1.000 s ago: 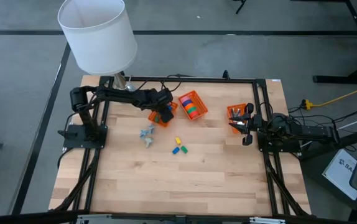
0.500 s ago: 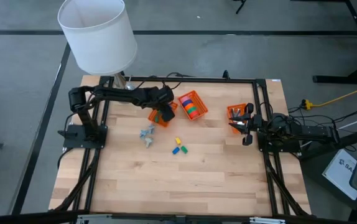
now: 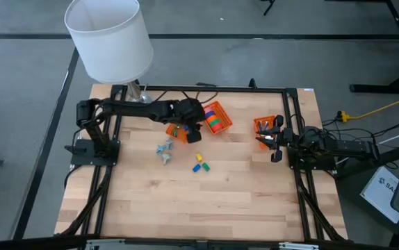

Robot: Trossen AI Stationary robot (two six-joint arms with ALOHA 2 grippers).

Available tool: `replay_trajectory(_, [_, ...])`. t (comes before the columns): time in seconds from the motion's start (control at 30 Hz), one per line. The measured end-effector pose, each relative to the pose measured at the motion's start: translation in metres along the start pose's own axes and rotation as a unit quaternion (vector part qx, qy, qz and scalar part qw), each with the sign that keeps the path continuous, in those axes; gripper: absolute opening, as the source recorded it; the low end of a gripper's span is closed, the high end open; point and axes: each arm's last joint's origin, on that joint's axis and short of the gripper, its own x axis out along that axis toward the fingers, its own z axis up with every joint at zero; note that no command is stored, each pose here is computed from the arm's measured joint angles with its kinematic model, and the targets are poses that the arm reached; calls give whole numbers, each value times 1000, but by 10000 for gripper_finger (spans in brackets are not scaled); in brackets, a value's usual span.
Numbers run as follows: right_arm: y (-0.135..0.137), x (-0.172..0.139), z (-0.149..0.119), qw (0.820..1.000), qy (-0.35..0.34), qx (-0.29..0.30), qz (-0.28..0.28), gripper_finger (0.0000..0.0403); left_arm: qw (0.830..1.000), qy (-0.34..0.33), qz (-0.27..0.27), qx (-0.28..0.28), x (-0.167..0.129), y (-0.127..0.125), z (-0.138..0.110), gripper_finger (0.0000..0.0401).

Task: Pick and place Stapler, Stapler remover, tape
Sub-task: Put the yellow stapler into the left orange bin

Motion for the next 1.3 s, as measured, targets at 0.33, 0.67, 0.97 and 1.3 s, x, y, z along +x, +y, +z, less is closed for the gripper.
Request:
replay_trajectory(0.33, [0, 0, 0, 1000, 0, 0, 0, 108, 998, -27, -21, 51, -19, -22, 24, 115])
replay_trajectory(0.67, [0, 0, 0, 1000, 0, 0, 0, 108, 996, -45, -29, 73, -43, -18, 50, 107])
replay_trajectory(0.97, [0, 0, 0, 1000, 0, 0, 0, 108, 996, -40, -48, 68, -33, -22, 50, 104])
replay_trajectory(1.3, [0, 0, 0, 1000, 0, 0, 0, 108, 989, -26, -85, 115, -13, -39, 46, 104])
